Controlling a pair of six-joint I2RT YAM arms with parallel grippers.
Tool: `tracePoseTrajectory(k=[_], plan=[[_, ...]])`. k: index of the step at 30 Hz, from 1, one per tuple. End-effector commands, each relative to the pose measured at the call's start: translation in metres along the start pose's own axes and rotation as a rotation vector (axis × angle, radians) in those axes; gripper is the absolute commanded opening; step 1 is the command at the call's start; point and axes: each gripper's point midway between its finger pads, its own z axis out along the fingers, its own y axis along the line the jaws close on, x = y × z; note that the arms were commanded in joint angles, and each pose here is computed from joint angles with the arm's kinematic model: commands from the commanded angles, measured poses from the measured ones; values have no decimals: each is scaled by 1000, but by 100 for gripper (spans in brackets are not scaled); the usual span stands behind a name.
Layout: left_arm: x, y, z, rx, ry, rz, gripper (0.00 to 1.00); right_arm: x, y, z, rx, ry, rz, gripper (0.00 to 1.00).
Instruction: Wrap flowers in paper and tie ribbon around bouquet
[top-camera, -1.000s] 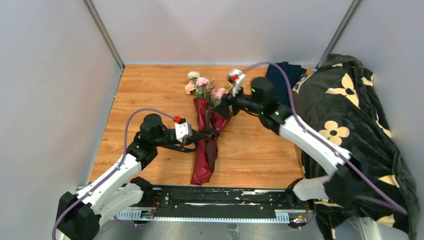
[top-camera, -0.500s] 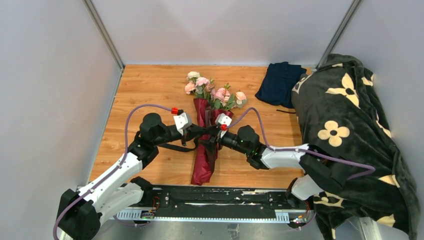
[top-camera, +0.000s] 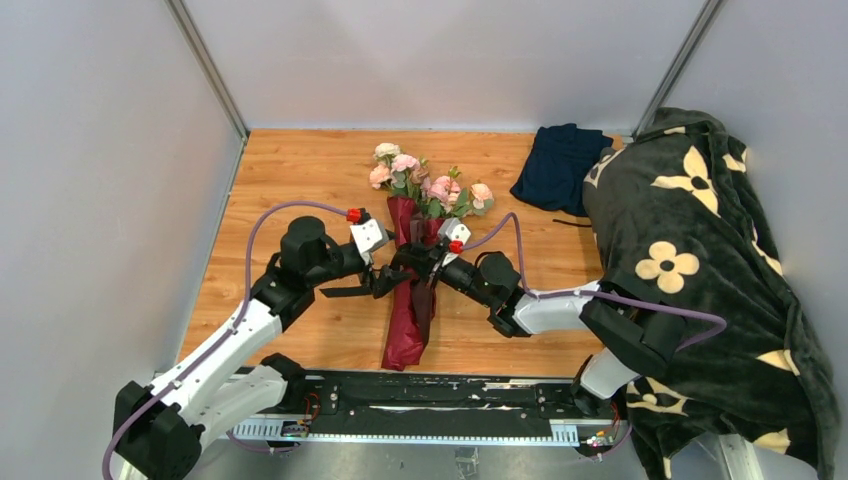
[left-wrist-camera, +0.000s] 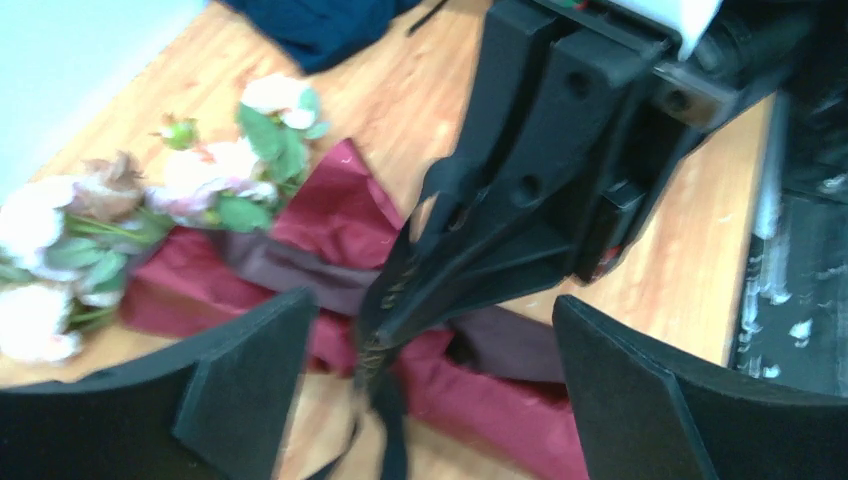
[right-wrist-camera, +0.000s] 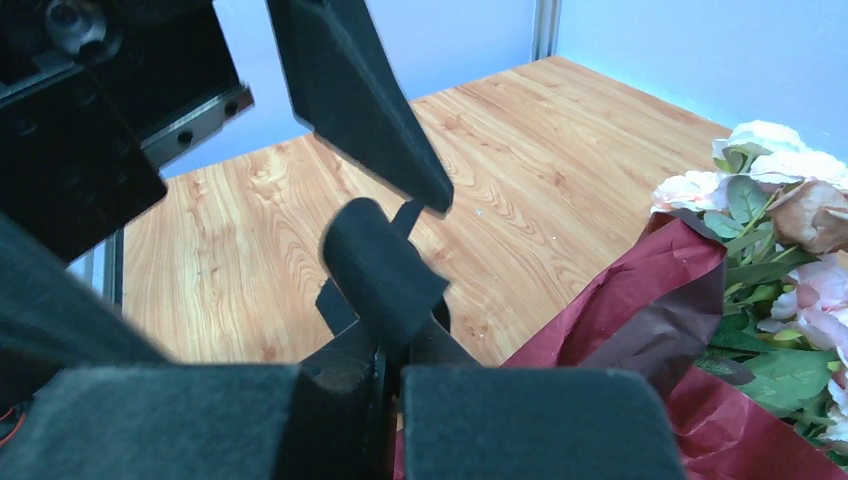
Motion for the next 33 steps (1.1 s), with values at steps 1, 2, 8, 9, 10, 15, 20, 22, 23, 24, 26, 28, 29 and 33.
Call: tracePoseTrajectory(k=[1,2,8,9,10,15,20,22,23,24,26,28,29,33], plan=[[9,38,-29,-138,241,122,100,-6,-7,-7,28,2,-14,0],[15,50,-44,-164,322,138,100,-3,-9,-8,28,13,-6,0],[134,79,-153,71,1009,148,86,9,-5,-2,-22,61,34,0],[150,77,-159,132,1062,176,82,9,-4,-1,-28,60,42,0],[161,74,-158,195,1072,192,82,10,-3,0,-36,63,52,0],[183,94,-117,155,970,183,94,9,2,3,-62,70,68,0],[206,127,-109,17,994,290,86,12,-1,3,-56,91,46,0],[212,145,-110,-62,1020,325,80,10,-2,4,-59,88,40,0],[215,149,-111,-78,1027,330,76,10,-1,4,-61,88,39,0],[217,152,-110,-79,1024,335,70,11,-2,4,-60,91,39,0],[223,152,-110,-60,1028,342,66,12,-2,4,-62,96,41,0],[228,153,-107,-46,1027,348,63,13,-1,4,-69,103,35,0],[231,154,-106,-43,1026,348,61,13,-2,4,-70,104,29,0],[240,152,-105,-8,1041,354,29,16,-5,3,-59,115,30,0]])
